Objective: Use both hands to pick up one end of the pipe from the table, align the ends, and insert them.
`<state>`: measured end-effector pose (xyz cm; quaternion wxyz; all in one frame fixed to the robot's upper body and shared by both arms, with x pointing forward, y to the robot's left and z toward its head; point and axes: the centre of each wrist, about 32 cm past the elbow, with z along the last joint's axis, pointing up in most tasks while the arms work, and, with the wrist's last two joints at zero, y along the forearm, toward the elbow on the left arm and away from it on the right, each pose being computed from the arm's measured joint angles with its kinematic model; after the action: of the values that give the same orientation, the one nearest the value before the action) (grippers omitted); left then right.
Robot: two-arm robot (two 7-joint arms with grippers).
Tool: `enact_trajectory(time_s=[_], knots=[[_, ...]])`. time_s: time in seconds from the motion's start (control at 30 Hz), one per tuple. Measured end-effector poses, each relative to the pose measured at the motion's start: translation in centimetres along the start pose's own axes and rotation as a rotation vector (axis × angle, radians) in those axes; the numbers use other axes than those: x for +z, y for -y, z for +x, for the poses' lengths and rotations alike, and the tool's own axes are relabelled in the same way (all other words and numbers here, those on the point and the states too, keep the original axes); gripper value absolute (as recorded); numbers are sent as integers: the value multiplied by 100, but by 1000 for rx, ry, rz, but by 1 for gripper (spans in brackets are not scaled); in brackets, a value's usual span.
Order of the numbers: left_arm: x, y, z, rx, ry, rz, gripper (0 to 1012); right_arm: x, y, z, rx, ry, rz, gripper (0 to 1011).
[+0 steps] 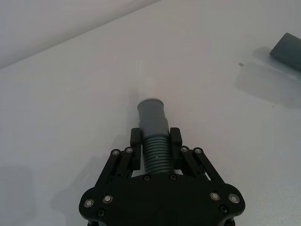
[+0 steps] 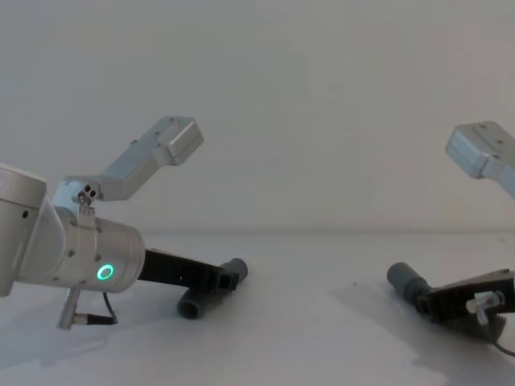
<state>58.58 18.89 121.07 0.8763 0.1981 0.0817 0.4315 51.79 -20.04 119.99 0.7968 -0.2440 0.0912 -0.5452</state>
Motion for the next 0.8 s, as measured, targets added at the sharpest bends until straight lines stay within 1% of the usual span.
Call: enact_trajectory(time_s=[0.13, 0.8], knots=[[0, 0, 0, 0, 0, 0, 342, -1, -1, 0, 0, 0, 0, 149], [0, 0, 0, 0, 0, 0, 342, -1, -1, 0, 0, 0, 0, 144]])
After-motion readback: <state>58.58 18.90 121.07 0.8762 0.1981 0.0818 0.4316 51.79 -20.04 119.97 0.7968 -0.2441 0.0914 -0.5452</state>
